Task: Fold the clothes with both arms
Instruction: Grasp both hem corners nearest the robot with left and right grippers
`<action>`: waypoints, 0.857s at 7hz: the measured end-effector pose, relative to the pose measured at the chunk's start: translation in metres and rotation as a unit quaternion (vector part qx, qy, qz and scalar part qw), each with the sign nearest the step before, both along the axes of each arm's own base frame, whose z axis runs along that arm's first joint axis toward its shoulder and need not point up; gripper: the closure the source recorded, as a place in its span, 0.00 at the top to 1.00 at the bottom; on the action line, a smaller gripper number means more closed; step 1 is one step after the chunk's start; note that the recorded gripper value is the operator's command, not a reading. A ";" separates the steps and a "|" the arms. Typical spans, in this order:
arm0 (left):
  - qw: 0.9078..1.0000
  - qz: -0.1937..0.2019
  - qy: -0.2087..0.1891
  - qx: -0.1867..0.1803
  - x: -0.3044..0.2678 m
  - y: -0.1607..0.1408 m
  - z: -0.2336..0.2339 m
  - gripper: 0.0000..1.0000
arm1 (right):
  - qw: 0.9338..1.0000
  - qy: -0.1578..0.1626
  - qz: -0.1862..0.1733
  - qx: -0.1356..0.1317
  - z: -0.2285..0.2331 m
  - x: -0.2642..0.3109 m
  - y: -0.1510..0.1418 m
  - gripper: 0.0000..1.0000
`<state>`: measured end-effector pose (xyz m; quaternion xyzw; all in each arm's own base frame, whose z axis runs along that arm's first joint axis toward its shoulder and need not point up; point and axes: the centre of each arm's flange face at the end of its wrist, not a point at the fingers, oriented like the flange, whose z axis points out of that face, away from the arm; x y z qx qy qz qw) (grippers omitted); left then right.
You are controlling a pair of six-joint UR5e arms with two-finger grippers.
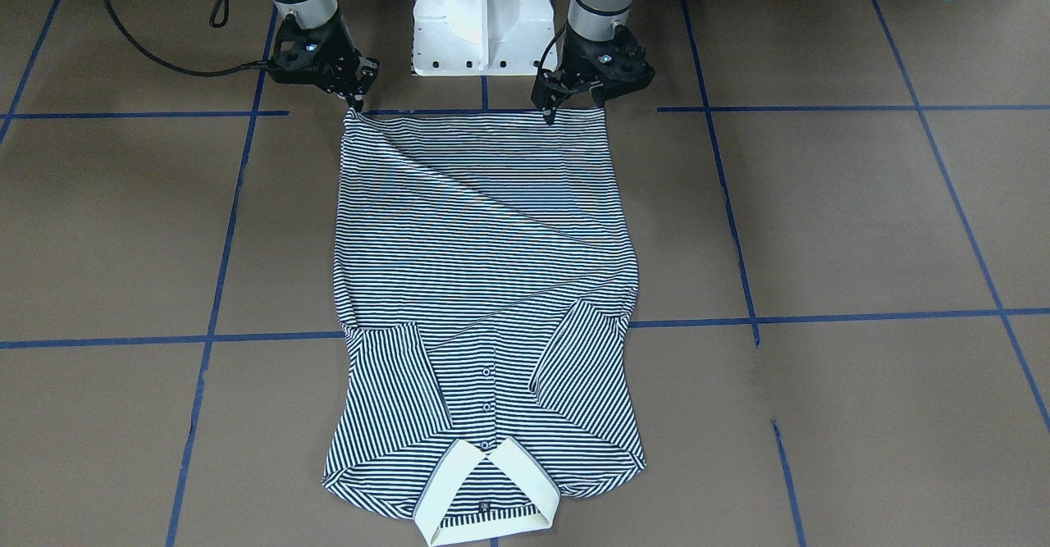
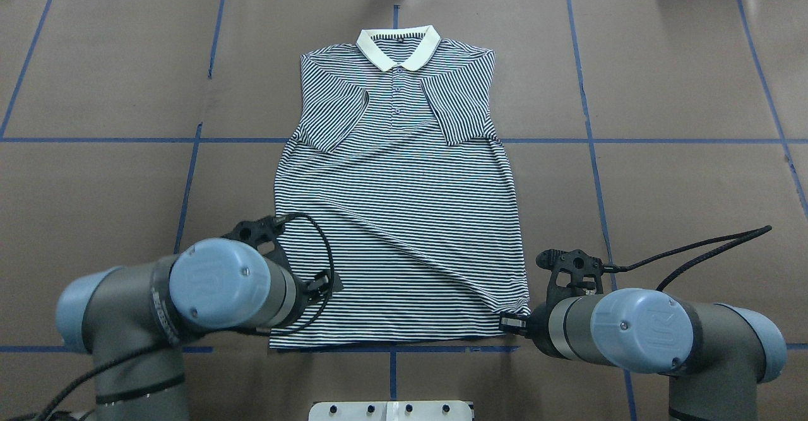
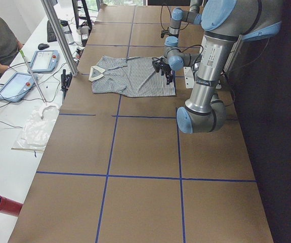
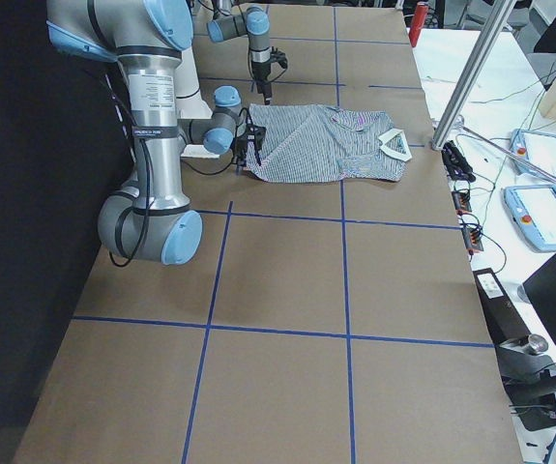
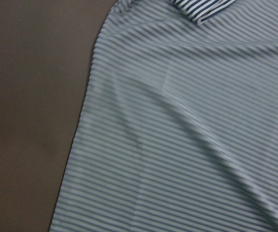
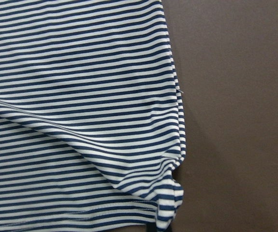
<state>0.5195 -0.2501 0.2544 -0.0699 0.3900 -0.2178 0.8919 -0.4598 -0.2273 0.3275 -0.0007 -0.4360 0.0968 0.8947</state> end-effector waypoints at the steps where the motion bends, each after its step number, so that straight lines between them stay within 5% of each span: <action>1: 1.000 -0.012 -0.023 -0.014 0.010 0.028 0.023 0.98 | 1.000 -0.003 0.001 0.000 -0.002 0.001 -0.002 0.00; 6: 0.998 -0.027 -0.045 -0.022 0.025 0.047 0.051 0.94 | 1.000 -0.007 0.008 0.000 -0.006 0.005 -0.009 0.00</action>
